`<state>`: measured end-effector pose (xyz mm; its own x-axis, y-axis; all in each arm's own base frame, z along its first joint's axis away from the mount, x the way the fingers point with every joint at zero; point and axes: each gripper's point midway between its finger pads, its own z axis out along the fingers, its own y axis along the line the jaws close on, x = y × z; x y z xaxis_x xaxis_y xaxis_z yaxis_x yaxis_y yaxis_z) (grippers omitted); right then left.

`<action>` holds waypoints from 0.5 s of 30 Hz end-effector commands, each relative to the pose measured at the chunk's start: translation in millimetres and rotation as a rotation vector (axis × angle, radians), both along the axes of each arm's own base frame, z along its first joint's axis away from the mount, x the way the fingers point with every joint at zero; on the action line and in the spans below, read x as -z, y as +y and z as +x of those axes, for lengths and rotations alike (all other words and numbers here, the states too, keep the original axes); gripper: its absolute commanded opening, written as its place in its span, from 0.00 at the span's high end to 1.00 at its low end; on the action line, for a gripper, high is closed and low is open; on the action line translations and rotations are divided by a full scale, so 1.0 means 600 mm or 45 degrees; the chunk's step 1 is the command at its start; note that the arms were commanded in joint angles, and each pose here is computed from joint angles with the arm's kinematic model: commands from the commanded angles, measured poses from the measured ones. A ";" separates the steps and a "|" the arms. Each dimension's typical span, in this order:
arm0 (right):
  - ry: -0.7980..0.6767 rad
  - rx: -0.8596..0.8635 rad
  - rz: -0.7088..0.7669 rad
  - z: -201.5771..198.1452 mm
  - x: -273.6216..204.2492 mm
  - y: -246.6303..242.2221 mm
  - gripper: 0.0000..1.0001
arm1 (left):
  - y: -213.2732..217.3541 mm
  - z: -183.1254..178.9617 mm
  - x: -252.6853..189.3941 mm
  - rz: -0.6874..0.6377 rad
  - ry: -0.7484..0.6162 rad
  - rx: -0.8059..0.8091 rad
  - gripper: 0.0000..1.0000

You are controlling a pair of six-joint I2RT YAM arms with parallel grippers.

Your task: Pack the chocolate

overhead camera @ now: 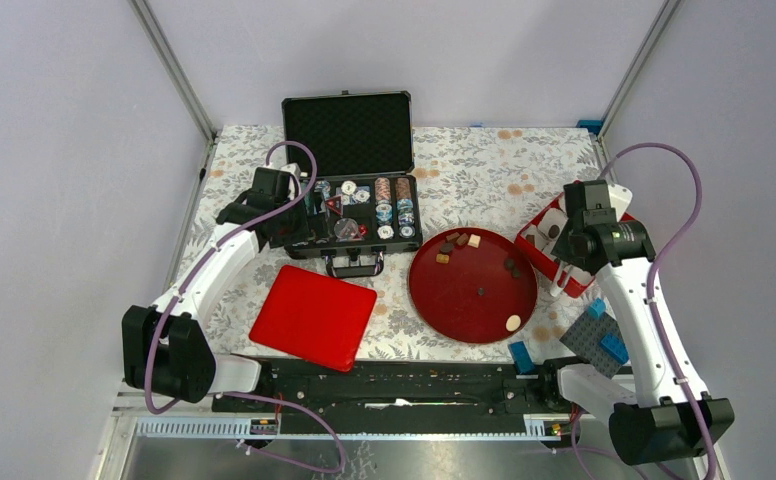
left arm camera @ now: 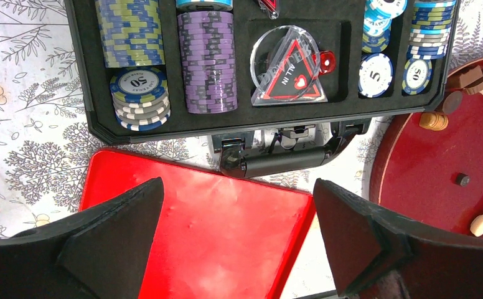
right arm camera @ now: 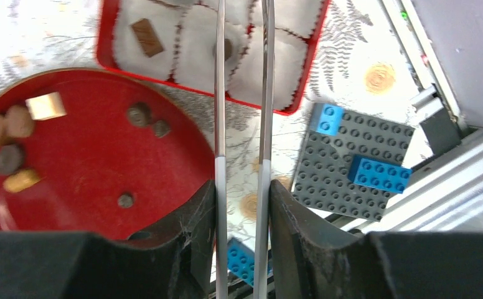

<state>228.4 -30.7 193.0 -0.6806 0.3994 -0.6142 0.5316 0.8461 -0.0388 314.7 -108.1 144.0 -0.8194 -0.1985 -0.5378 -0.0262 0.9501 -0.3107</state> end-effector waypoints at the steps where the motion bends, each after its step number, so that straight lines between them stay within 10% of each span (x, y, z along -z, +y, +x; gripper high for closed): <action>1: 0.047 0.028 -0.061 0.012 0.023 -0.042 0.82 | -0.004 0.019 -0.026 0.002 -0.074 0.018 0.01; 15: 0.155 0.077 -0.023 0.008 0.077 -0.070 0.82 | -0.002 0.031 -0.010 0.033 -0.030 0.012 0.01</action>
<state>227.4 -70.9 141.3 -0.7388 0.4423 -0.5085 0.5770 0.8049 -0.1383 319.2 -107.4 132.6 -0.8399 -0.1875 -0.5093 -0.0373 0.9561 -0.2906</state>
